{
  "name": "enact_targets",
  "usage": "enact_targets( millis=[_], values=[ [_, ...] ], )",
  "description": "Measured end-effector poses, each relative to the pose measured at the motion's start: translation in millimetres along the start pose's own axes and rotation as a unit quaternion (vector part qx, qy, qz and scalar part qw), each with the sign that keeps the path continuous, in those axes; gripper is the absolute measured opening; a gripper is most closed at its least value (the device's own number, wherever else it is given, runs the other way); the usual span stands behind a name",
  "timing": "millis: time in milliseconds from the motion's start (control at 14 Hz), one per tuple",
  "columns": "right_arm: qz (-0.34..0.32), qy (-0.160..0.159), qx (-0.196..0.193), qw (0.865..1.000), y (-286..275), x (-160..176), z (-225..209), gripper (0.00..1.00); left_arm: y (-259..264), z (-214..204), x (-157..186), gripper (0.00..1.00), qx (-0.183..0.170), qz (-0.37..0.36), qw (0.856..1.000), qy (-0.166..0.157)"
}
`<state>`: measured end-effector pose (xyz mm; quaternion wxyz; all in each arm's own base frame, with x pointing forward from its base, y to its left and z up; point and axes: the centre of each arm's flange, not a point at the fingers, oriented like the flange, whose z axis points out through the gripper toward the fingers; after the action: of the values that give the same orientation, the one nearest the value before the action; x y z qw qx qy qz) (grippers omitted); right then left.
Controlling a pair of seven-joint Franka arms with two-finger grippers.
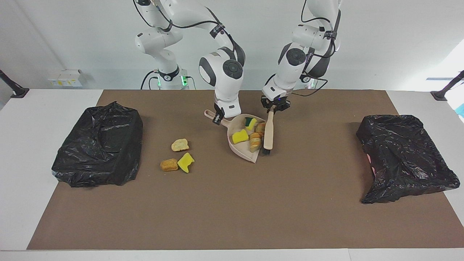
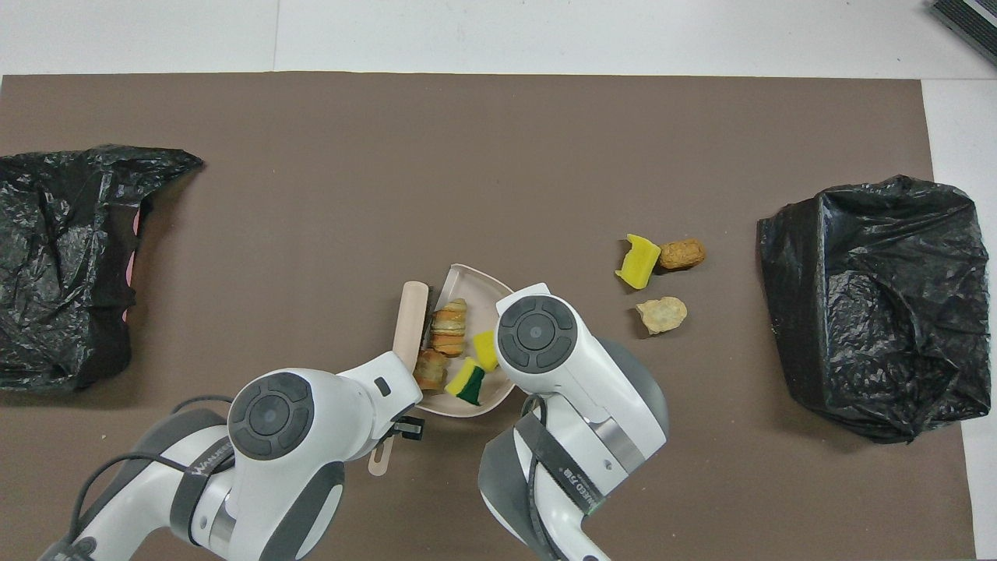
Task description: Sweep and dump trash in bin
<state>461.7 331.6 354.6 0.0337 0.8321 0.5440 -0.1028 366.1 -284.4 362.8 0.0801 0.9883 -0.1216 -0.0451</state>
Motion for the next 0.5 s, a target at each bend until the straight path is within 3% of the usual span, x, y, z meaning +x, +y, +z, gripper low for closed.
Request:
enact_targets(
  millis=[215,501],
  values=[
    [0.000,0.001,0.000,1.000,0.1,0.2,-0.6,0.31,28.4,-0.5,-6.3,0.27,-0.046,-0.009,0.999,0.011],
    [0.000,0.001,0.000,1.000,0.3,0.2,-1.0,0.31,15.6,-10.4,4.3,0.27,-0.060,-0.034,0.998,0.013]
  ],
)
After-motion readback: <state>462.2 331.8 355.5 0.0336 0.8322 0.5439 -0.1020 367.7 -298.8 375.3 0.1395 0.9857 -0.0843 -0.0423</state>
